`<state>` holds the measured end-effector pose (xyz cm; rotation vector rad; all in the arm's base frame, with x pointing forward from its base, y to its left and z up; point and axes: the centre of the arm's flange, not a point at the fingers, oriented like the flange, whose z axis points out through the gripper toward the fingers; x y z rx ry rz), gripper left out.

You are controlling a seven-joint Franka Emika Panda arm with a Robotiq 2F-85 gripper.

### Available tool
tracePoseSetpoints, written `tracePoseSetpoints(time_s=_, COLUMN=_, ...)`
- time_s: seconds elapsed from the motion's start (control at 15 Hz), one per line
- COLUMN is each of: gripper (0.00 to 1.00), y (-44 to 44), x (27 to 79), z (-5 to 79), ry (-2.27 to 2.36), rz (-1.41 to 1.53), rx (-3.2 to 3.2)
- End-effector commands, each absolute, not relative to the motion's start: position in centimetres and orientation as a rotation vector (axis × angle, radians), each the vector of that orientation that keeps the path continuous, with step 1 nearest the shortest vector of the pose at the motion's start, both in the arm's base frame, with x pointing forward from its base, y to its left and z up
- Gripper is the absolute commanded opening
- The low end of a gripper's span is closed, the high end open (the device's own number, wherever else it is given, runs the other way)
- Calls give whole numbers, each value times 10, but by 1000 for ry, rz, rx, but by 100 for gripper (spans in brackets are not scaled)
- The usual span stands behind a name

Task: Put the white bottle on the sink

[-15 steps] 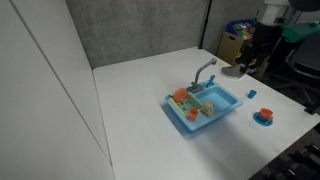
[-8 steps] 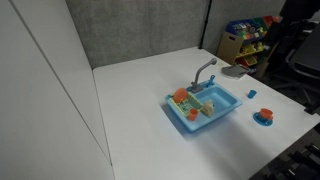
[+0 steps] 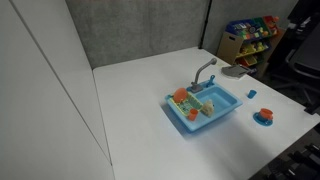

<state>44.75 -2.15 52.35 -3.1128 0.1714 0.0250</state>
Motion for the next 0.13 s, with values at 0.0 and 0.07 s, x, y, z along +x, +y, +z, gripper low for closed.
tracePoseSetpoints(time_s=0.0, gripper=100, y=-22, x=447, z=525, ry=169, rz=24, rx=-3113)
tracePoseSetpoints(time_s=0.07, gripper=100, y=-22, x=447, z=525, ry=164, rz=25, rx=-3113)
